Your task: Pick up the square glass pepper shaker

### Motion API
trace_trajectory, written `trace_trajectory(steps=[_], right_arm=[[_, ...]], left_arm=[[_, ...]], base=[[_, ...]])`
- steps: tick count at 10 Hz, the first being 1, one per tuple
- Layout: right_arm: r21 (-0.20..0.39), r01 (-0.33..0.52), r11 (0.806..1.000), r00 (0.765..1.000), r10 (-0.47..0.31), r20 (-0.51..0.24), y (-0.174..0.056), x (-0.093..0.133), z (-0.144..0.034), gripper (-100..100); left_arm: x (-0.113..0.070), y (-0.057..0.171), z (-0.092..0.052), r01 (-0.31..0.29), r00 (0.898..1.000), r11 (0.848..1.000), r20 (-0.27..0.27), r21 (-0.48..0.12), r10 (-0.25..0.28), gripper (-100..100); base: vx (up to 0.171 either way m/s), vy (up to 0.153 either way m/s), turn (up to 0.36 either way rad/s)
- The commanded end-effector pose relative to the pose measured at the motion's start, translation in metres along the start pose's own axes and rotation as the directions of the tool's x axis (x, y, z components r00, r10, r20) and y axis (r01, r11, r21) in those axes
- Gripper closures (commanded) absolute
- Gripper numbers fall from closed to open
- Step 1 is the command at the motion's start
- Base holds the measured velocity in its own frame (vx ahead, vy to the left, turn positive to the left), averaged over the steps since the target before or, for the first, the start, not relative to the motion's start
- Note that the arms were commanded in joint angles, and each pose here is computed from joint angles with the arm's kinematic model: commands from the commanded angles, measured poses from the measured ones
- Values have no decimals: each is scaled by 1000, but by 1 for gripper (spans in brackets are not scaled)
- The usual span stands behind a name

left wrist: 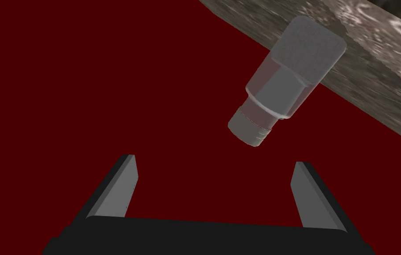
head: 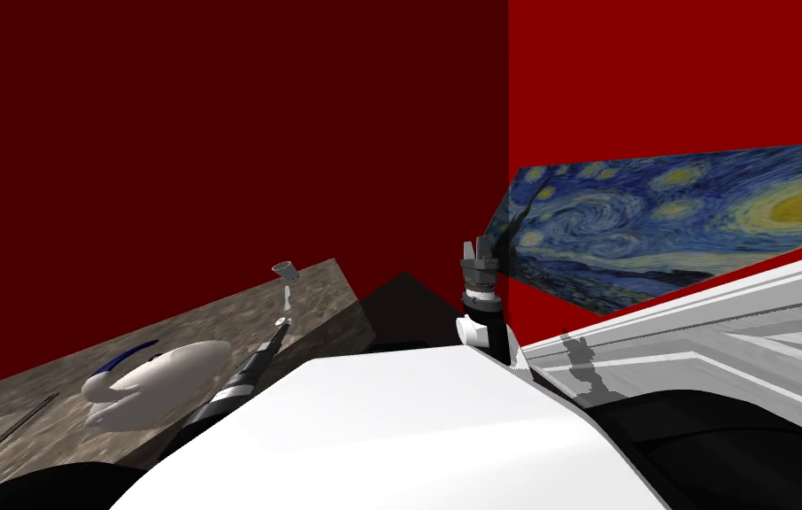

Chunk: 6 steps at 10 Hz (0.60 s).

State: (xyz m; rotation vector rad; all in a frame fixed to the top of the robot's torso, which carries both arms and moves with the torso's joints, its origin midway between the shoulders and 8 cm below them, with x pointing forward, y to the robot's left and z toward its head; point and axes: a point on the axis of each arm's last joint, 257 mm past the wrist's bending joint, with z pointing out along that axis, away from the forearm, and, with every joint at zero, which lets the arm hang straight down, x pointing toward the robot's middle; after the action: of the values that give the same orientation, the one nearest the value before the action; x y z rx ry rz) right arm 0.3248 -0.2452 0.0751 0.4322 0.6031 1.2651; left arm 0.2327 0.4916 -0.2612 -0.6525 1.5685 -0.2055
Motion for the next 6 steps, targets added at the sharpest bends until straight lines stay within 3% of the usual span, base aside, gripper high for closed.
trace_trajectory(steps=[1,6], right_arm=[[0,0,1000,1000,0,0,0,0,0,0],[0,0,1000,1000,0,0,0,0,0,0]], left_arm=[[2,25,-9,-48,999,998,-29,-48,47,-100],[-3,89,-41,-181,980,970,-117,-165,163,-100]], base=[[106,-24,-157],[77,-22,-129]])
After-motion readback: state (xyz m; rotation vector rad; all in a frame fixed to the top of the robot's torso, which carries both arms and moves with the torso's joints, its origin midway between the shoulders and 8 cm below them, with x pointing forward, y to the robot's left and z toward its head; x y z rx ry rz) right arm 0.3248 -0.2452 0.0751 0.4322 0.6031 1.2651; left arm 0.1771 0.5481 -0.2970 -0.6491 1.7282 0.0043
